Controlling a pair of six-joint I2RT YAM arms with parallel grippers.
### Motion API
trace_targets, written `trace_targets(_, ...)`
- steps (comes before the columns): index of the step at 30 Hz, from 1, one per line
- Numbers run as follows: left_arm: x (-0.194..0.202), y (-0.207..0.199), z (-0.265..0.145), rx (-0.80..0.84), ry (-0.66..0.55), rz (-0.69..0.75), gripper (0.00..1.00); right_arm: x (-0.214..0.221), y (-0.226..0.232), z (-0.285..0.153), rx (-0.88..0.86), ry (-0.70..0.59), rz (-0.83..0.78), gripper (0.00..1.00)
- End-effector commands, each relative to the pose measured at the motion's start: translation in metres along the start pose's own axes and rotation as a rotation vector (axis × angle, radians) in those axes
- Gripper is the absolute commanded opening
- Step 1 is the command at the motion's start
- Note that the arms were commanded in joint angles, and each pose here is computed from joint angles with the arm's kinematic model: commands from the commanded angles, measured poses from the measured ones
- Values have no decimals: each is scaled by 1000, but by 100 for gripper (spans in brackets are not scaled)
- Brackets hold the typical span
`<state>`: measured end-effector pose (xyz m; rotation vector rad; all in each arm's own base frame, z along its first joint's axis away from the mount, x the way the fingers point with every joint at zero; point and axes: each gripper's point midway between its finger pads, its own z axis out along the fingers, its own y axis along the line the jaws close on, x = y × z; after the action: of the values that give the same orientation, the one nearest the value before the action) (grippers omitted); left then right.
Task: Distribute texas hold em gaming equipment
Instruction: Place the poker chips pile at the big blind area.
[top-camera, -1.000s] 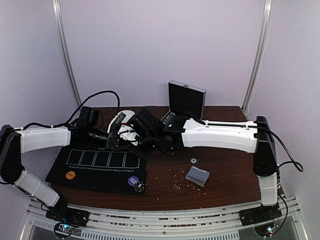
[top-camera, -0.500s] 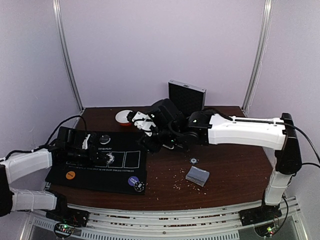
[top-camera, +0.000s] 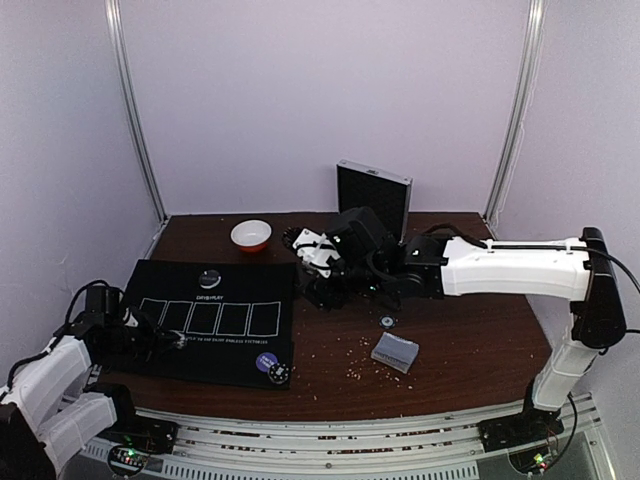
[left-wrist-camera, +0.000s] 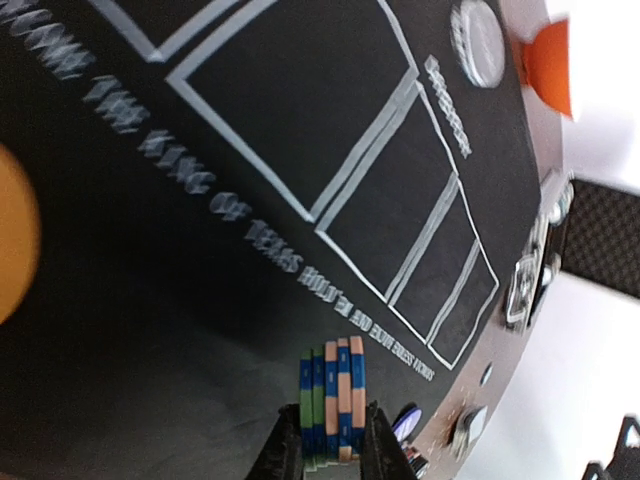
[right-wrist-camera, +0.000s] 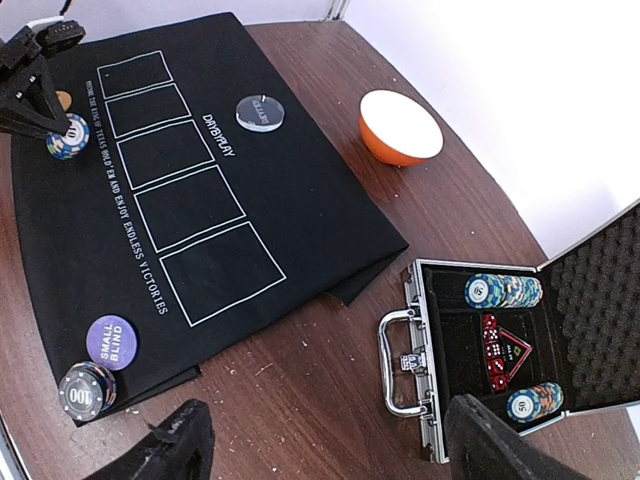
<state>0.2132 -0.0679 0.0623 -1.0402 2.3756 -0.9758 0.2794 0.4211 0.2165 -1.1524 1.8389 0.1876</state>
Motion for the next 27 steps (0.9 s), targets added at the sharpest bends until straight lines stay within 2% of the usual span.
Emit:
trace_targets(1, -7, 26, -12, -64, -90, -216, 0, -10, -12, -18, 7, -57, 14, 82)
trace_targets(5, 4, 60, -7, -45, -93, -402, 0, -6, -15, -21, 6, -68, 22, 82)
trace_targets(7, 7, 65, -4, -39, -94, -435, 0, -5, -16, -23, 5, -76, 25, 83)
trace_targets(14, -20, 53, -12, -46, -181, -396, 0, -1, -20, -25, 5, -73, 16, 83)
trace_targets(26, -20, 77, -22, -200, -230, -425, 0, 2, -23, -24, 7, -72, 17, 83)
trace_targets(27, -19, 81, -24, -219, -238, -426, 3, 2, -23, -24, 7, -73, 17, 83)
